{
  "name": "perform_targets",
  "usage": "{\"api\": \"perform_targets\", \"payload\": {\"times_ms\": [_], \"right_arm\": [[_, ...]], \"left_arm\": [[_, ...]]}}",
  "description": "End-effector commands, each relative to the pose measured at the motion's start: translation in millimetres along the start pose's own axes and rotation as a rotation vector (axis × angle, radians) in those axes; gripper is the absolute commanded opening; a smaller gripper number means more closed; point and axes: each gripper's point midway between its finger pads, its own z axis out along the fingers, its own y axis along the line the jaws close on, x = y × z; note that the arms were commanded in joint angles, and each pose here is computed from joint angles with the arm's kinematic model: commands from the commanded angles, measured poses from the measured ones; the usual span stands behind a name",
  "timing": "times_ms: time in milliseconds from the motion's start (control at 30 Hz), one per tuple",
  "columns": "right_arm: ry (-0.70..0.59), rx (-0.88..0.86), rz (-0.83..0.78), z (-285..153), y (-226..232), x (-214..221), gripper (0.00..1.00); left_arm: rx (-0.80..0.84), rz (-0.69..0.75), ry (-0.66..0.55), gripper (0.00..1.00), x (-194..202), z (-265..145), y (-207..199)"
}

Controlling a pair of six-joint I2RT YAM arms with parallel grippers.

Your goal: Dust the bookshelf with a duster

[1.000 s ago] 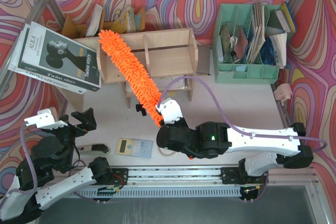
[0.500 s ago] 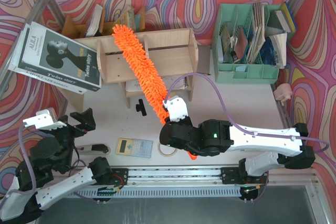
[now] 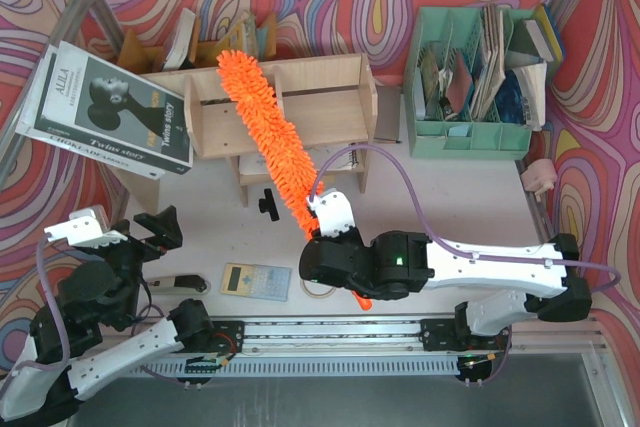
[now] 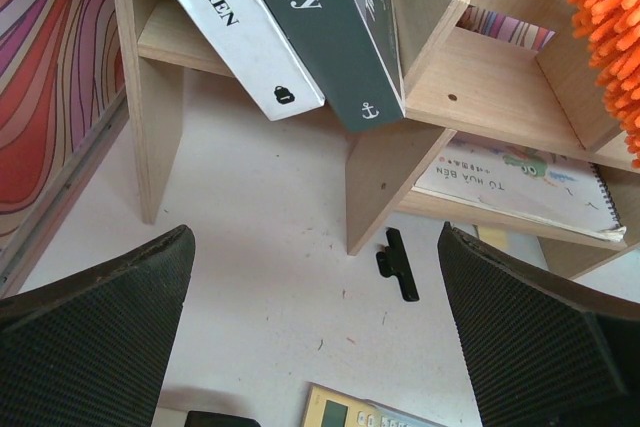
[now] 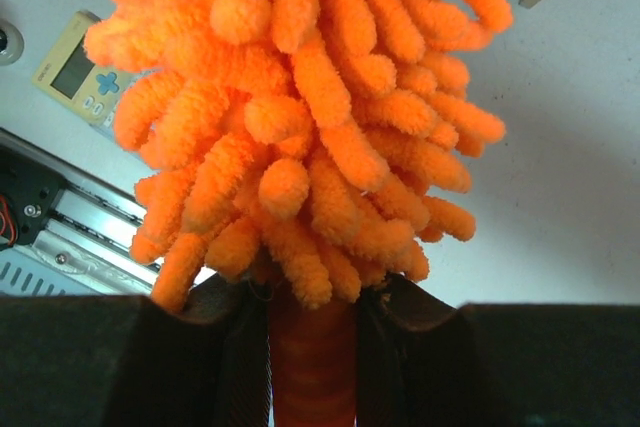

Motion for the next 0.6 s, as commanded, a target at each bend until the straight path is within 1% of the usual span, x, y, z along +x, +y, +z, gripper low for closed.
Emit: {"api": "perform_targets", "payload": {"times_ms": [0,67,167,333,467,567], "right_arm": [[-0.087,-0.034,0.054,-13.9,-0.1,-30.5,0.0],[-0.097,-0.067,0.061,-15.9,4.5,-33.2,0.0],[-0.077,-0.095,0.049,-12.8,11.8,-24.6,0.0],[-0.001,-0.061,0.039,-4.1,10.6,3.1,0.0],[0.019,-0.071,0.054,-1.6,10.5,15.9,0.0],[0.018,-0.087,0.036,-3.2,13.9,19.6,0.0]], "left_arm": [[-0.013,-0.003,-0.003,0.99,1.0,-0.3,4.1],[-0.013,-0.003,-0.003,0.99,1.1,-0.5,4.4],[-0.012,-0.007,-0.004,0.99,1.1,-0.8,5.0],[-0.012,-0.012,-0.006,0.98,0.8,-1.2,5.9],[-0.013,-0.006,-0.004,0.98,1.3,-0.7,4.9],[-0.012,-0.003,-0.002,0.99,1.5,-0.3,4.0]]}}
